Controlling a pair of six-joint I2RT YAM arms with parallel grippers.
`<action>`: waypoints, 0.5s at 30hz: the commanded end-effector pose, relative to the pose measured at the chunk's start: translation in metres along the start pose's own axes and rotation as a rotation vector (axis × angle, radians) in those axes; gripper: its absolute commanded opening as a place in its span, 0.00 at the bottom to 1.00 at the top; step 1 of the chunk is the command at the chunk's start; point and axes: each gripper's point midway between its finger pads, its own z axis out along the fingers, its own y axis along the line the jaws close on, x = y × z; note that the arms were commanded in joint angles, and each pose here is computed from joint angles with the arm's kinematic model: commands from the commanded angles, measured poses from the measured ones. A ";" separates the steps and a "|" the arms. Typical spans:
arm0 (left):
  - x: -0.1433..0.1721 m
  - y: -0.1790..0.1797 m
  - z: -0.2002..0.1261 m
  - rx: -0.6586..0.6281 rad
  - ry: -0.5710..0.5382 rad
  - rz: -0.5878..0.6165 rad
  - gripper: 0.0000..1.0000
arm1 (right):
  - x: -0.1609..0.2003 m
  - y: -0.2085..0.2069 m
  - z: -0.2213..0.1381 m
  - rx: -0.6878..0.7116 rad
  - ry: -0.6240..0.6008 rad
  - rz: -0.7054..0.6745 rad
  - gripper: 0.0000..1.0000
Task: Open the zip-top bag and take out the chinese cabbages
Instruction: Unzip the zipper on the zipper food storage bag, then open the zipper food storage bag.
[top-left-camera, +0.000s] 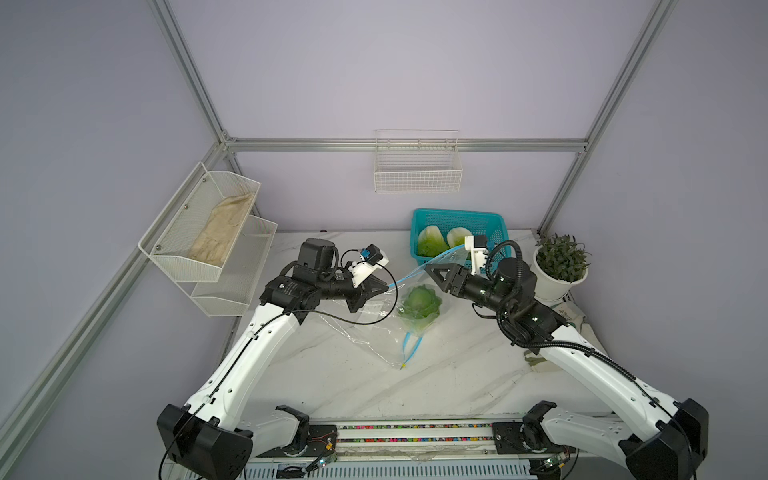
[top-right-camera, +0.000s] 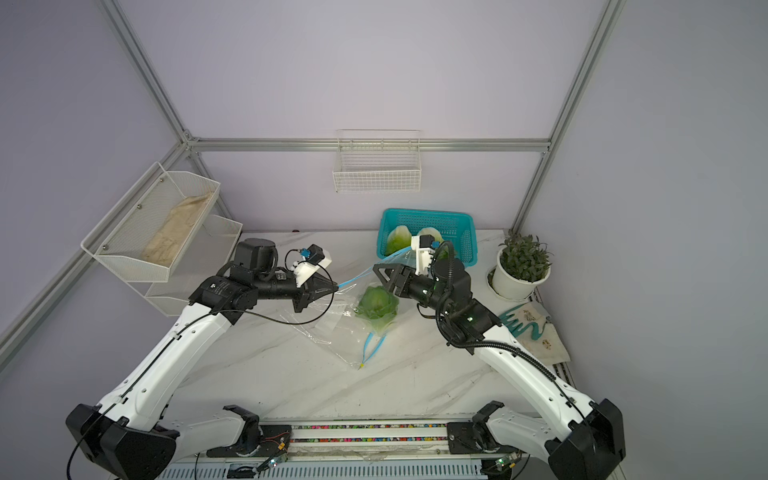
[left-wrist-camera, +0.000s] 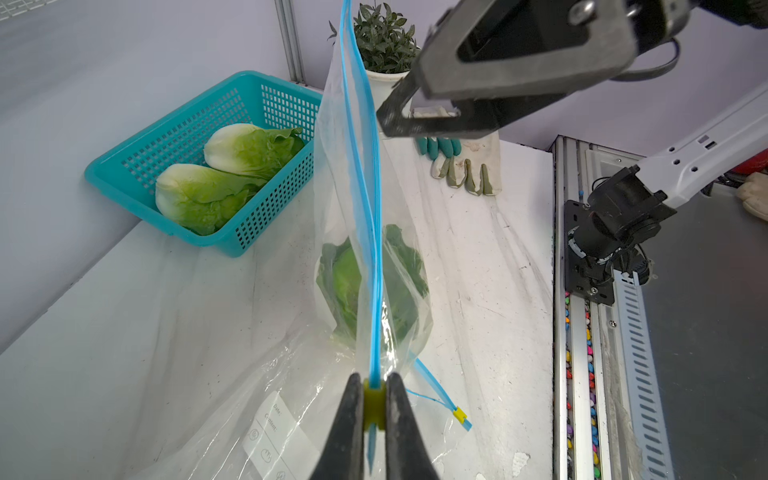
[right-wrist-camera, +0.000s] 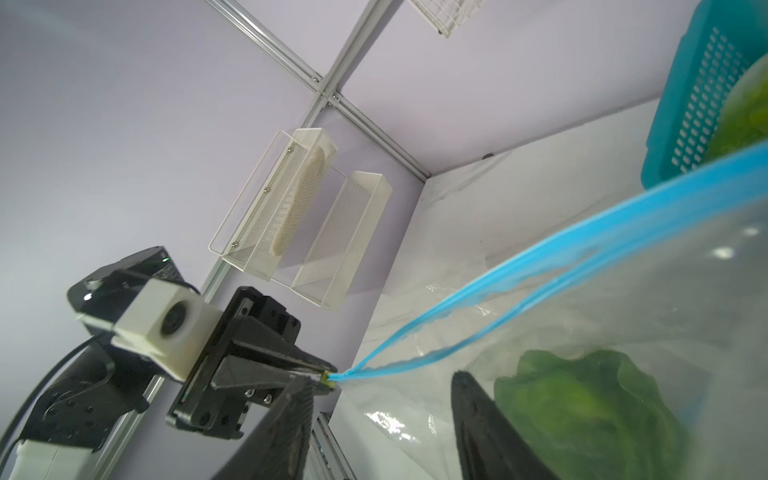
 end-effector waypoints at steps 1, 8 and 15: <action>-0.026 -0.006 -0.008 0.009 -0.073 0.053 0.09 | -0.009 0.001 0.005 0.015 -0.030 0.136 0.50; -0.023 -0.009 -0.009 0.010 -0.072 0.065 0.09 | -0.004 -0.013 0.011 0.058 -0.021 0.193 0.31; -0.022 -0.011 -0.009 0.023 -0.077 0.086 0.13 | -0.003 -0.020 0.010 0.099 -0.024 0.237 0.01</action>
